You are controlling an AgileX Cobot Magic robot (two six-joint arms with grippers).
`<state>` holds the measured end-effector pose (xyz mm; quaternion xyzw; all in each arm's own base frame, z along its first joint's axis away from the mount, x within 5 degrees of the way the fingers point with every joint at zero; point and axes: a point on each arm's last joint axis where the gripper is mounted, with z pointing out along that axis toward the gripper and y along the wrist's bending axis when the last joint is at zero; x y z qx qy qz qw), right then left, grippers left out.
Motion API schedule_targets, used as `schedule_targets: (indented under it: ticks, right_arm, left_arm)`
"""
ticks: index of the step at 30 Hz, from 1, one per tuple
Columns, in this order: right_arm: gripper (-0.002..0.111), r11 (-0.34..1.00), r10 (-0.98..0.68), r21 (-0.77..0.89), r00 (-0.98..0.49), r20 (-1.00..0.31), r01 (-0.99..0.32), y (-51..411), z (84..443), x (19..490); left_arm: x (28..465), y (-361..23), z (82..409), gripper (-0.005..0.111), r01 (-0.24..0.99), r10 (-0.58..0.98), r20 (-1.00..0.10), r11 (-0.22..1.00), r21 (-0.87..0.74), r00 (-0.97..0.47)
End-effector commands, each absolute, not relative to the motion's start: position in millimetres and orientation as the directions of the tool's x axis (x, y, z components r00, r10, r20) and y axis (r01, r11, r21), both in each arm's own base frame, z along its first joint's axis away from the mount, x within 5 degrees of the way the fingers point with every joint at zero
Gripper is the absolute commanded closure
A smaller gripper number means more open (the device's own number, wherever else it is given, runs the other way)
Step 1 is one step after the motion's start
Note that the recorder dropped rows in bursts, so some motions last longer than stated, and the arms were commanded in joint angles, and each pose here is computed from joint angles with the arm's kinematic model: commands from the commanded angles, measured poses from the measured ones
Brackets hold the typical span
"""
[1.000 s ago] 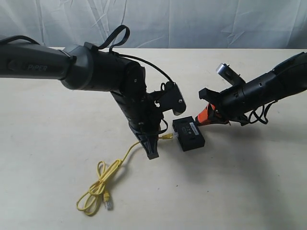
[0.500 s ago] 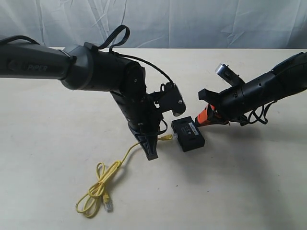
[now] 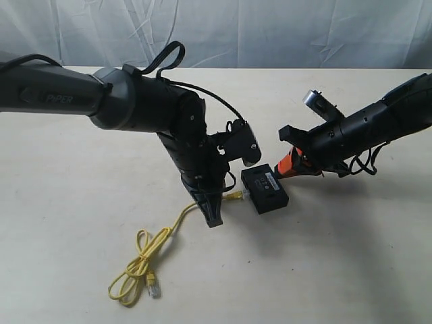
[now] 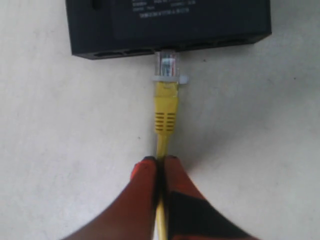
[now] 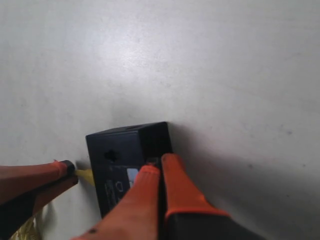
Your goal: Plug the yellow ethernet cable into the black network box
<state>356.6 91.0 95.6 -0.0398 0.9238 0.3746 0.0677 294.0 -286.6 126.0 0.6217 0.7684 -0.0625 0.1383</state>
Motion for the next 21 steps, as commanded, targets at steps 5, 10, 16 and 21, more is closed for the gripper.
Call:
schedule_targets:
  ticks: [5, 10, 16, 21]
  right_arm:
    - [0.109, 0.723, -0.042, 0.678, -0.988, -0.151, -0.134, 91.3, 91.5, 355.9]
    - [0.109, 0.723, -0.040, 0.678, -0.988, -0.150, -0.132, 91.3, 91.4, 355.9]
    - [0.109, 0.722, -0.041, 0.679, -0.988, -0.149, -0.133, 91.4, 91.5, 355.8]
    - [0.109, 0.718, -0.045, 0.684, -0.988, -0.145, -0.133, 91.8, 91.9, 355.2]
  left_arm:
    - [291.0, -290.4, 127.9, 0.107, 0.973, 0.937, -0.294, 0.217, 0.071, -0.188]
    - [292.0, -291.0, 137.0, 0.107, 0.971, 0.929, -0.322, 0.222, 0.092, -0.182]
    - [293.0, -291.3, 137.2, 0.107, 0.970, 0.928, -0.327, 0.220, 0.104, -0.176]
    - [292.9, -291.7, 132.8, 0.107, 0.970, 0.929, -0.322, 0.224, 0.093, -0.183]
